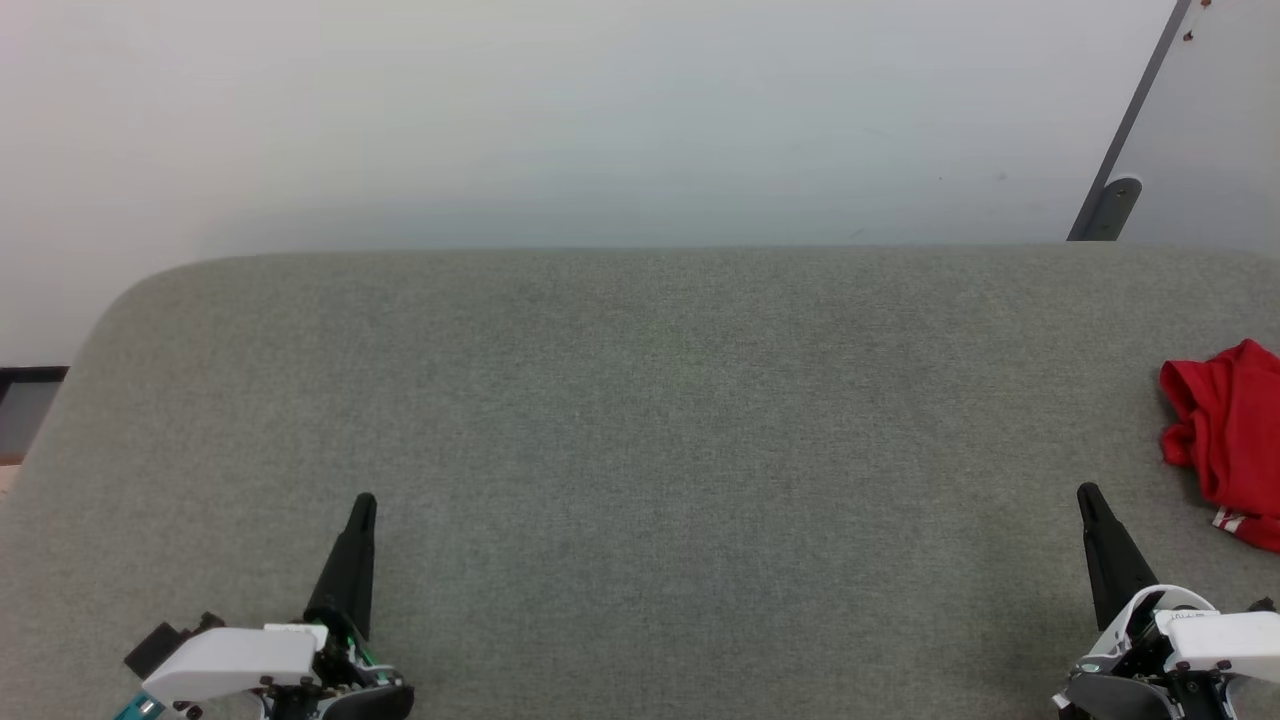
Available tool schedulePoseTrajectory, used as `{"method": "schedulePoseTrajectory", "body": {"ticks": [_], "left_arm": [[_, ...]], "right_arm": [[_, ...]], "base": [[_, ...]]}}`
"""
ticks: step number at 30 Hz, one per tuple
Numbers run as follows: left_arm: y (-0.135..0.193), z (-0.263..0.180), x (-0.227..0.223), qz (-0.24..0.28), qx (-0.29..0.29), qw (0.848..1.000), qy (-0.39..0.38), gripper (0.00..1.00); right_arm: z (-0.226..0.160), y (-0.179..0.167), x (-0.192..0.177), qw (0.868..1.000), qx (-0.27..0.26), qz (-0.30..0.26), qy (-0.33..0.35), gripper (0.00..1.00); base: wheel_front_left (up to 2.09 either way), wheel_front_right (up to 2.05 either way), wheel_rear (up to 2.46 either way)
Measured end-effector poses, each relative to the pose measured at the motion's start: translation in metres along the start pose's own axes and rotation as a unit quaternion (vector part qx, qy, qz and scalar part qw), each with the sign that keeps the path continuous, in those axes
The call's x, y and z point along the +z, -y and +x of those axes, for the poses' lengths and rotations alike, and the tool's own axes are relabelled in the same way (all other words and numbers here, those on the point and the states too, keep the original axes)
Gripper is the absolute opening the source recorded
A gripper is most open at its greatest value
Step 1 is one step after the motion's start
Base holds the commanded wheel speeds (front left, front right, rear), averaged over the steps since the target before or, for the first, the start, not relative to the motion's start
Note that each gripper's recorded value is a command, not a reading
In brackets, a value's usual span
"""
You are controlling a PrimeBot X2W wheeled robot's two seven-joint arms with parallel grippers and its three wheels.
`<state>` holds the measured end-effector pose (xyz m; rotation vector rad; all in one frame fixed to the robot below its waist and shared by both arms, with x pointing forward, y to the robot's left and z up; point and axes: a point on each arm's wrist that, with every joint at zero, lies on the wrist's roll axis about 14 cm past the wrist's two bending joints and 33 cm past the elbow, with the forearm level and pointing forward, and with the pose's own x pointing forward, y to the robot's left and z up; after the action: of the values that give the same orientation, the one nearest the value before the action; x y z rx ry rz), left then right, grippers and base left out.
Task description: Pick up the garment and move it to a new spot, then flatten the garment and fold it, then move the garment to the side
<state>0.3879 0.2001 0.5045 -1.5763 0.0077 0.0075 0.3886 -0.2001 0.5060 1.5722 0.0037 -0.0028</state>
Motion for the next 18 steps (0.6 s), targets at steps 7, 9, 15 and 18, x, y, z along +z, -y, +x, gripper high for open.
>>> {"method": "schedulePoseTrajectory", "body": {"ticks": [7,9,15,18], "left_arm": [[0.0000,0.0000,-0.0003,0.000,0.000,1.000,-0.001,0.00],[0.0000,0.0000,-0.0002,0.000,0.000,1.000,-0.001,0.00],[0.0000,0.0000,-0.0003,0.000,0.000,1.000,-0.001,0.00],[0.0000,0.0000,-0.0001,0.000,0.000,1.000,-0.001,0.00]], "right_arm": [[0.0000,0.0000,0.0000,1.000,0.000,0.000,0.000,0.00],[0.0000,0.0000,0.0000,1.000,0.000,0.000,0.000,0.00],[0.0000,0.0000,0.0000,1.000,0.000,0.000,0.000,0.00],[0.0000,0.0000,0.0000,1.000,0.000,0.000,0.000,0.00]], "base": [[0.00,0.00,0.00],[0.00,0.00,0.00],[0.00,0.00,0.00],[0.00,0.00,0.00]]}}
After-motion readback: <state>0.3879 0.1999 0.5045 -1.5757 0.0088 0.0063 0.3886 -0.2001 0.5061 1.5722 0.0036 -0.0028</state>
